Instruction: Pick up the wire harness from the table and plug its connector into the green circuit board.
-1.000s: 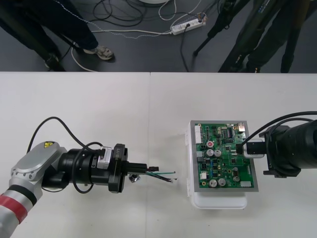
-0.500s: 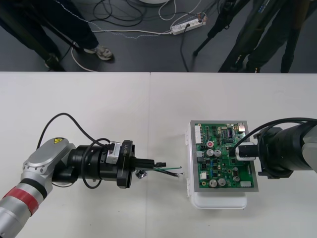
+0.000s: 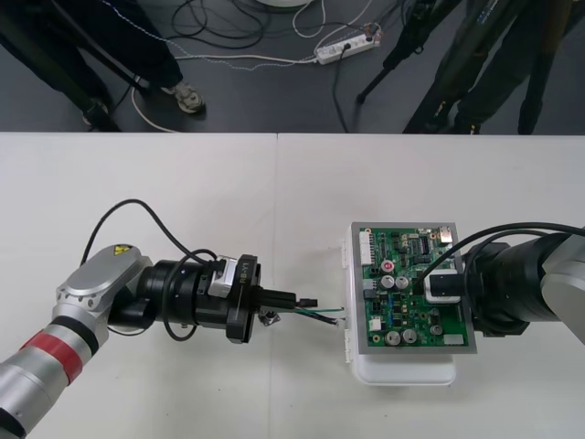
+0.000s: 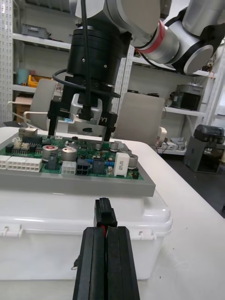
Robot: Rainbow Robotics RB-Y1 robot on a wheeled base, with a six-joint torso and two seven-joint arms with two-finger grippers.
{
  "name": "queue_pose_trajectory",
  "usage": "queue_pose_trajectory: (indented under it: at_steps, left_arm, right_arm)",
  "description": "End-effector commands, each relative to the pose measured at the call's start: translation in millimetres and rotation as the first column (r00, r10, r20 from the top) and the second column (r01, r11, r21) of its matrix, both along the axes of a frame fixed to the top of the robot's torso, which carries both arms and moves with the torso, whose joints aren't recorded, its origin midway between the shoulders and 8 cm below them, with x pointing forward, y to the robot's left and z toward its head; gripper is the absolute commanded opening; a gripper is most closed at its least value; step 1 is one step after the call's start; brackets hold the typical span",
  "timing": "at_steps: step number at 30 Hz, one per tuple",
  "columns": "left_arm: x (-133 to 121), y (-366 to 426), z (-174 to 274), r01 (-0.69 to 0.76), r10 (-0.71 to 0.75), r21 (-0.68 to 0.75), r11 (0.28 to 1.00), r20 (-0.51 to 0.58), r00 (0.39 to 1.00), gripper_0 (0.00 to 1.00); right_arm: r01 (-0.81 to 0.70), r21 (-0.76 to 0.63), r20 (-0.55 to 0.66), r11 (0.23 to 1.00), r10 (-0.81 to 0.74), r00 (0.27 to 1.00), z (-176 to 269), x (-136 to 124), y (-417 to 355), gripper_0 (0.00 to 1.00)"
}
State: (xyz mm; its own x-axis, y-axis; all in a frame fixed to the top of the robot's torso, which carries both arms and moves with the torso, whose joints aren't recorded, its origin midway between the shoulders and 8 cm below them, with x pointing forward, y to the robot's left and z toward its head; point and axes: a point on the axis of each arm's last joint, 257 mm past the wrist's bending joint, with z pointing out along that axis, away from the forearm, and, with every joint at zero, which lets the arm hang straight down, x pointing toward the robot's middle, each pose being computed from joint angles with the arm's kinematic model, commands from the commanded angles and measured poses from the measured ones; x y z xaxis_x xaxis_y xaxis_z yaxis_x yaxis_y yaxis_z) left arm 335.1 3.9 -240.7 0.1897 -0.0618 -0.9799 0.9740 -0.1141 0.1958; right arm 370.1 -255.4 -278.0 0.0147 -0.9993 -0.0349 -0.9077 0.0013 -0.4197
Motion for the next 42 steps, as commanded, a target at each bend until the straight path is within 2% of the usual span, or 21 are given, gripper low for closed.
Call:
queue_pose_trajectory:
  at_steps: [1, 24, 42]
  left_arm:
    - [-2, -24, 17, 0.047, -0.044, -0.036, 0.998, 0.079, 0.996, 0.00]
    - [20, -41, 25, -0.011, 0.014, -0.033, 0.999, 0.070, 0.997, 0.00]
    - [19, -60, 18, -0.022, 0.023, -0.018, 1.000, 0.065, 0.998, 0.00]
  right_arm:
    - [0.007, 0.015, 0.023, 1.000, -0.007, 1.000, 8, 6, 11, 1.00]
    - [-0.011, 0.006, 0.023, 1.000, 0.011, 1.000, 8, 6, 11, 1.00]
    - [-0.067, -0.021, 0.025, 0.998, 0.068, 0.997, 8, 6, 11, 1.00]
